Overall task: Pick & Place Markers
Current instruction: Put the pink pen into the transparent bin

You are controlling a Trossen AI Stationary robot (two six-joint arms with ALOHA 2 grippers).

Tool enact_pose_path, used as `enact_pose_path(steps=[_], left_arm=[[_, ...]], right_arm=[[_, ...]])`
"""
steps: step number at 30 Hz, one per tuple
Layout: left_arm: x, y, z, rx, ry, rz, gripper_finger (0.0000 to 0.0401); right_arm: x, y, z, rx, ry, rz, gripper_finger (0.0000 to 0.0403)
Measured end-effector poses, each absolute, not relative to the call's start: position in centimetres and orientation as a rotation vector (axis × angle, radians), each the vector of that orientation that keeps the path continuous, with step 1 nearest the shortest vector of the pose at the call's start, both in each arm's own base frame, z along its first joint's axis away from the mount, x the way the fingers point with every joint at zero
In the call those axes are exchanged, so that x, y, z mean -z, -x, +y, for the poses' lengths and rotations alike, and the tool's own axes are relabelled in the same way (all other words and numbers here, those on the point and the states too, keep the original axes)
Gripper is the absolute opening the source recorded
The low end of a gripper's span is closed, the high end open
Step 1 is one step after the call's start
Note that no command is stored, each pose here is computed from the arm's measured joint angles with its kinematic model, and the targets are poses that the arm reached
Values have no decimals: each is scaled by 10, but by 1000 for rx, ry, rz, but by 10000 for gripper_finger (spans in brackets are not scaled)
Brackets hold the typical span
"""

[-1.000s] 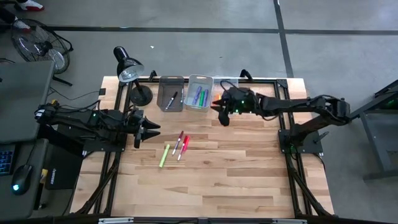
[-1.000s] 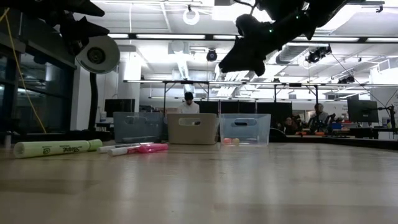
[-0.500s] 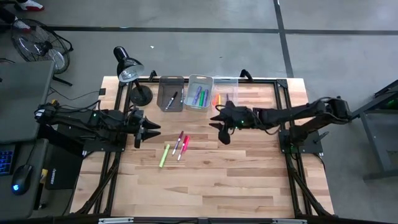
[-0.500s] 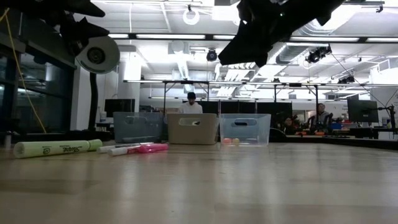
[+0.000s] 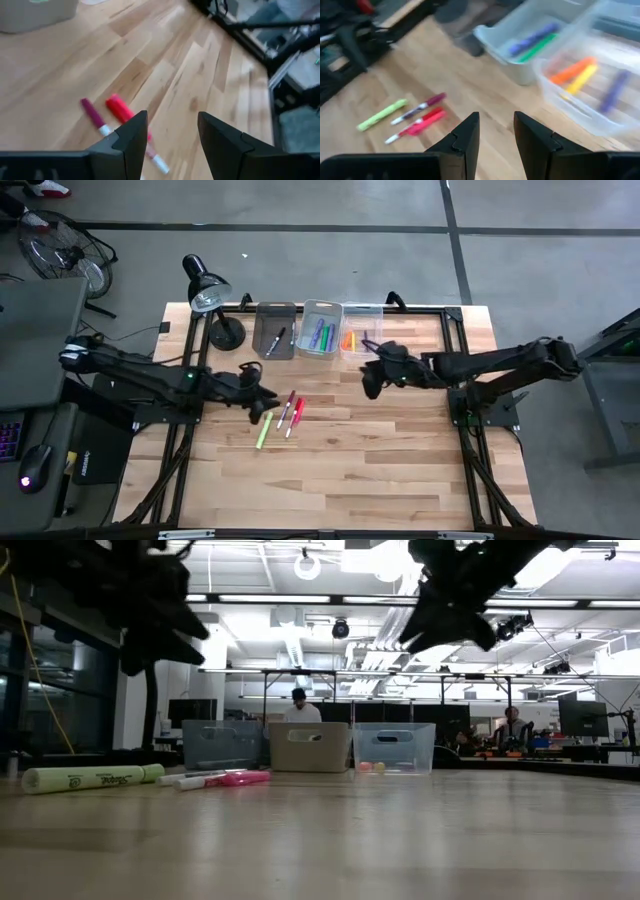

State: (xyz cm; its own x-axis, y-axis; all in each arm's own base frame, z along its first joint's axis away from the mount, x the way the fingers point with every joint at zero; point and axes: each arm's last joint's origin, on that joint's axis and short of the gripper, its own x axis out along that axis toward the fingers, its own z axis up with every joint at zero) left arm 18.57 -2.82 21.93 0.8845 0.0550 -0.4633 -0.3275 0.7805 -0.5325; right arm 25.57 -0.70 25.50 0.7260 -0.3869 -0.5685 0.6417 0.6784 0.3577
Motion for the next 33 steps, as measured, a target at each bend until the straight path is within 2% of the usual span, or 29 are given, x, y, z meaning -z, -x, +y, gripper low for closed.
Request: enact_pose_path(steps=[6, 12, 22, 27, 29, 33], left_arm=[[-211, -227, -28, -344, 743, 520, 172], [-210, -277, -22, -510, 804, 764, 172], [-222, -358, -14, -729, 786, 1145, 172], [-221, -381, -16, -713, 832, 1243, 172], [-217, -392, -17, -708, 861, 1224, 172], [-202, -397, -18, -713, 879, 1275, 172]], right_arm=[[-269, -229, -9, 698, -644, 451, 110], [-286, -213, -9, 639, -625, 404, 110], [-305, -185, -8, 569, -624, 367, 110], [-307, -174, -7, 527, -590, 409, 110], [-307, -171, -7, 510, -579, 425, 110], [-308, -169, -6, 466, -573, 439, 110]])
